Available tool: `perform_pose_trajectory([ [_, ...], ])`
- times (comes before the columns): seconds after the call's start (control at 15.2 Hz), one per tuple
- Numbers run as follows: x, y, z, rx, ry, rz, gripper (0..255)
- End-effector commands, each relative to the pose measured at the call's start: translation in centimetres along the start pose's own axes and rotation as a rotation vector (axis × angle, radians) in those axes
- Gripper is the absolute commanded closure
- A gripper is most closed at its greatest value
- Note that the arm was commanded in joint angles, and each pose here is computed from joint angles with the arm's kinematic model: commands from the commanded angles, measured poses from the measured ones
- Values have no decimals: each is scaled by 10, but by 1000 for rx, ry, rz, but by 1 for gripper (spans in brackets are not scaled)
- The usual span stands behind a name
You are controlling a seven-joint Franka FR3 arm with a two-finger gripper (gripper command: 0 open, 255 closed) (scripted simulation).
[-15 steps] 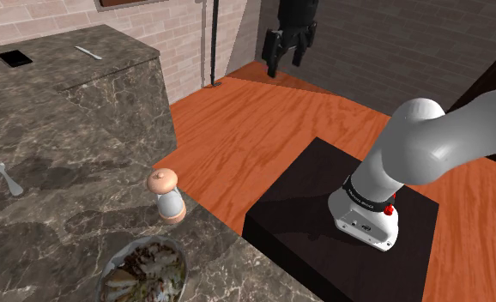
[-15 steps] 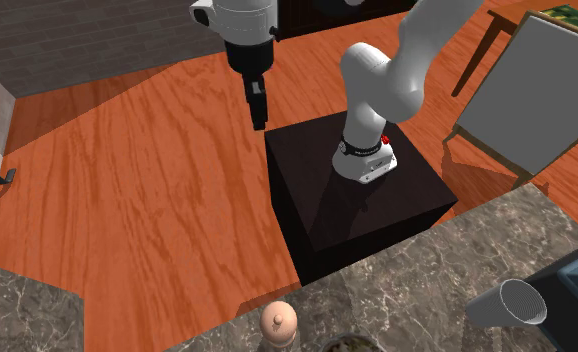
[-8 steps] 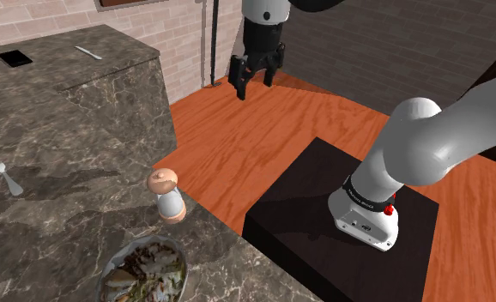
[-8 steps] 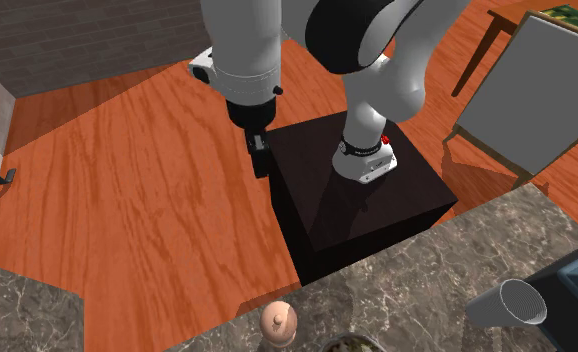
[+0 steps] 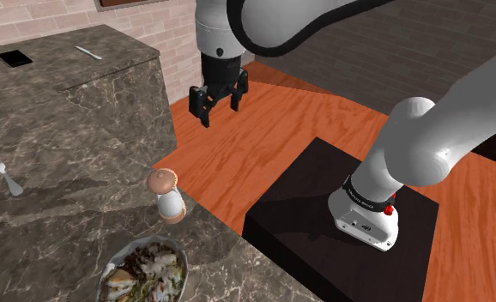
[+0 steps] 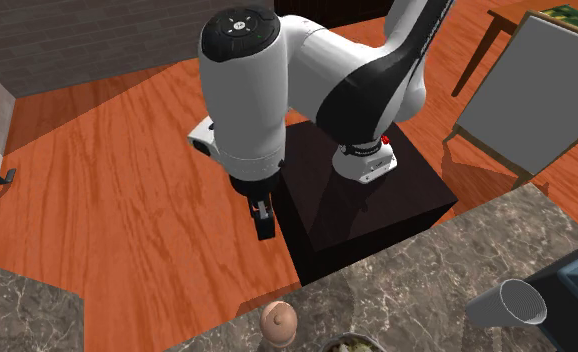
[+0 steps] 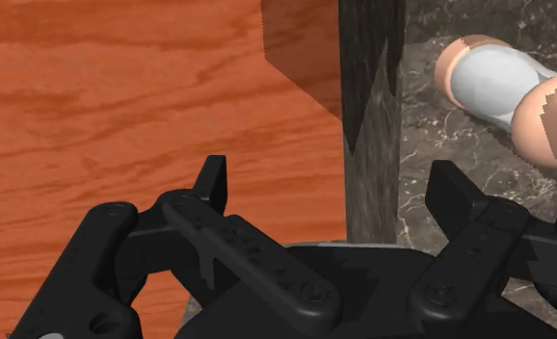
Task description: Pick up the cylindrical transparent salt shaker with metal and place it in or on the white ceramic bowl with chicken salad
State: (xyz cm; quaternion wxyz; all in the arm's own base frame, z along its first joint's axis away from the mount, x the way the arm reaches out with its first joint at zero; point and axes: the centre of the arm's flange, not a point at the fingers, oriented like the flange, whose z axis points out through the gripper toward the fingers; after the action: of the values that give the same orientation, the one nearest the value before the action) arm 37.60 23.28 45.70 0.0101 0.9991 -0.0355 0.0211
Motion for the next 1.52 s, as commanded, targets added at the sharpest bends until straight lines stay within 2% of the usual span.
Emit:
perform_pose_trajectory([
  [0.0,2,-24,9,6,3,-9,0],
  [0.79,19,-166,68,31,23,-66,0],
  [1.45,20,-173,110,33,24,-69,0],
])
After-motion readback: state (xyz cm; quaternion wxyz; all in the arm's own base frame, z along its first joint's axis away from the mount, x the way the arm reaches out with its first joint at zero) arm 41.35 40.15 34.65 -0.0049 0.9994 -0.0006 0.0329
